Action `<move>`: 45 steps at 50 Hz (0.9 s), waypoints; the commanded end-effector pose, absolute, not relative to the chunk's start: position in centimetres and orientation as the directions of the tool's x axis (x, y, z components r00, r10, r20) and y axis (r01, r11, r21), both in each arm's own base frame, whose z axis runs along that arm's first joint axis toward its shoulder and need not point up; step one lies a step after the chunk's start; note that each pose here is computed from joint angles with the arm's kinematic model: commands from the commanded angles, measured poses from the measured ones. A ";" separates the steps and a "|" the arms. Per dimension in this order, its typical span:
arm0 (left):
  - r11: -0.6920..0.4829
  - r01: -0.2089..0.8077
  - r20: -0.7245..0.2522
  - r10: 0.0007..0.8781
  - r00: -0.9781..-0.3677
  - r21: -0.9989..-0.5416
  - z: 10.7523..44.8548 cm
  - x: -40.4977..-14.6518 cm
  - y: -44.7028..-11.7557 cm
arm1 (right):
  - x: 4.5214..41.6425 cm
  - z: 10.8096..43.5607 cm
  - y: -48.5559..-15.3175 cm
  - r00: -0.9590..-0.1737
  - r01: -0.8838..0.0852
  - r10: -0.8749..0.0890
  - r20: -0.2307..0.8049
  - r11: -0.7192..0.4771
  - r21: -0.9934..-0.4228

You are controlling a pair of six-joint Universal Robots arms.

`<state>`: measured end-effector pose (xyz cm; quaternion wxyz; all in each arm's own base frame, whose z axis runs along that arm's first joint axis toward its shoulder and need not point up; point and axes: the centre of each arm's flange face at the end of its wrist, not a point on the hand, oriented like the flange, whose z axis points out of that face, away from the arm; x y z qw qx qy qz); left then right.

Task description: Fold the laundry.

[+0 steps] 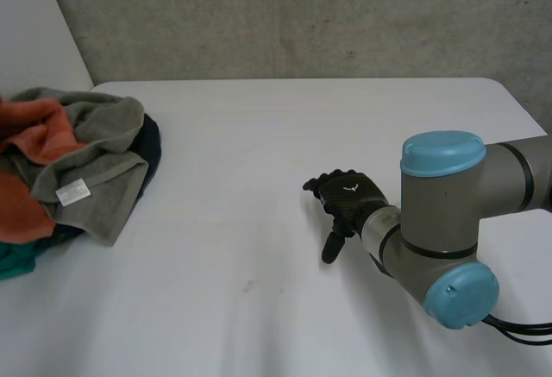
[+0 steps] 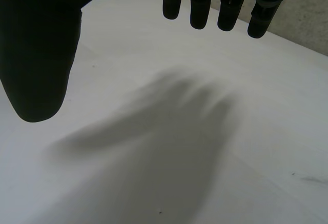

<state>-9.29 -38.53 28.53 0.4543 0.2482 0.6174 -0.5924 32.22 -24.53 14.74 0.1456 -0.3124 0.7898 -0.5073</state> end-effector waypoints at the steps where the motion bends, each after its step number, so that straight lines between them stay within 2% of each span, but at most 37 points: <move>1: -0.073 0.807 -0.731 -0.384 -0.565 -0.585 36.2 -12.8 -36.8 | 31.9 15.4 -24.9 -0.773 -0.333 -0.628 0.090 0.281 -0.900; 5: -0.249 0.739 -0.648 -0.361 -0.670 -0.626 40.2 -16.6 -34.6 | 31.4 16.2 -25.7 -0.789 -0.314 -0.608 0.091 0.272 -0.909; 6: -0.309 0.701 -0.619 -0.331 -0.713 -0.643 41.5 -18.0 -33.5 | 31.1 16.8 -26.2 -0.799 -0.300 -0.594 0.090 0.264 -0.917; 8: -0.367 0.655 -0.588 -0.290 -0.755 -0.661 42.7 -19.6 -32.3 | 30.8 17.2 -26.8 -0.811 -0.286 -0.579 0.088 0.260 -0.922; 9: -0.411 0.605 -0.562 -0.234 -0.793 -0.682 43.3 -21.1 -31.1 | 30.5 17.5 -27.1 -0.818 -0.277 -0.569 0.085 0.260 -0.925; 12: -0.462 0.518 -0.523 -0.129 -0.843 -0.720 43.7 -23.5 -29.2 | 29.6 18.7 -28.3 -0.842 -0.239 -0.535 0.073 0.249 -0.938; 13: -0.476 0.463 -0.499 -0.057 -0.865 -0.748 43.5 -25.0 -28.0 | 29.0 19.3 -29.0 -0.855 -0.220 -0.515 0.066 0.244 -0.945; 15: -0.473 0.414 -0.480 0.021 -0.877 -0.778 42.7 -26.5 -27.0 | 28.3 20.0 -29.7 -0.867 -0.202 -0.494 0.062 0.236 -0.951; 16: -0.463 0.394 -0.472 0.061 -0.880 -0.794 42.1 -27.2 -26.7 | 28.0 20.4 -30.1 -0.874 -0.194 -0.482 0.061 0.230 -0.954; 17: -0.436 0.351 -0.450 0.144 -0.881 -0.829 40.7 -28.5 -25.8 | 27.3 21.1 -30.7 -0.884 -0.180 -0.464 0.061 0.217 -0.960; 20: -0.367 0.305 -0.413 0.263 -0.872 -0.879 37.9 -30.3 -24.7 | 26.3 22.2 -31.5 -0.896 -0.161 -0.440 0.059 0.196 -0.967; 21: -0.308 0.275 -0.375 0.340 -0.862 -0.911 35.7 -31.4 -24.0 | 25.6 22.9 -32.1 -0.902 -0.150 -0.428 0.059 0.181 -0.972; 24: -0.214 0.229 -0.305 0.460 -0.834 -0.950 32.2 -33.0 -22.8 | 24.8 23.7 -32.8 -0.908 -0.136 -0.415 0.058 0.161 -0.978; 25: -0.154 0.199 -0.251 0.541 -0.802 -0.968 29.9 -34.3 -21.9 | 24.4 23.9 -33.1 -0.909 -0.132 -0.413 0.057 0.155 -0.979; 27: -0.100 0.194 -0.214 0.608 -0.765 -0.976 27.5 -35.3 -21.1 | 24.2 24.1 -33.4 -0.907 -0.129 -0.417 0.057 0.147 -0.981; 28: -0.057 0.195 -0.183 0.671 -0.719 -0.979 25.1 -36.5 -20.1 | 24.1 24.0 -33.6 -0.904 -0.129 -0.424 0.055 0.149 -0.980; 29: -0.044 0.206 -0.177 0.697 -0.695 -0.978 23.9 -37.1 -19.7 | 24.1 23.9 -33.7 -0.902 -0.130 -0.428 0.052 0.153 -0.980; 32: -0.029 0.274 -0.210 0.721 -0.661 -0.961 20.4 -38.2 -19.7 | 24.3 23.1 -33.9 -0.894 -0.139 -0.446 0.048 0.173 -0.975; 35: -0.037 0.343 -0.270 0.697 -0.664 -0.939 19.1 -38.1 -20.6 | 24.4 22.4 -33.8 -0.889 -0.151 -0.457 0.044 0.200 -0.968; 36: -0.035 0.378 -0.300 0.677 -0.672 -0.925 19.2 -37.6 -20.8 | 24.4 22.1 -33.8 -0.887 -0.158 -0.461 0.042 0.217 -0.963; 39: -0.032 0.400 -0.324 0.647 -0.690 -0.916 20.4 -36.6 -21.3 | 24.4 22.0 -33.8 -0.886 -0.165 -0.462 0.042 0.230 -0.959; 43: -0.022 0.356 -0.300 0.590 -0.750 -0.934 23.9 -34.1 -22.4 | 24.3 22.5 -33.7 -0.880 -0.174 -0.473 0.038 0.246 -0.953; 45: -0.006 0.297 -0.250 0.556 -0.793 -0.955 26.1 -32.3 -22.7 | 24.5 22.9 -33.3 -0.861 -0.199 -0.506 0.047 0.251 -0.947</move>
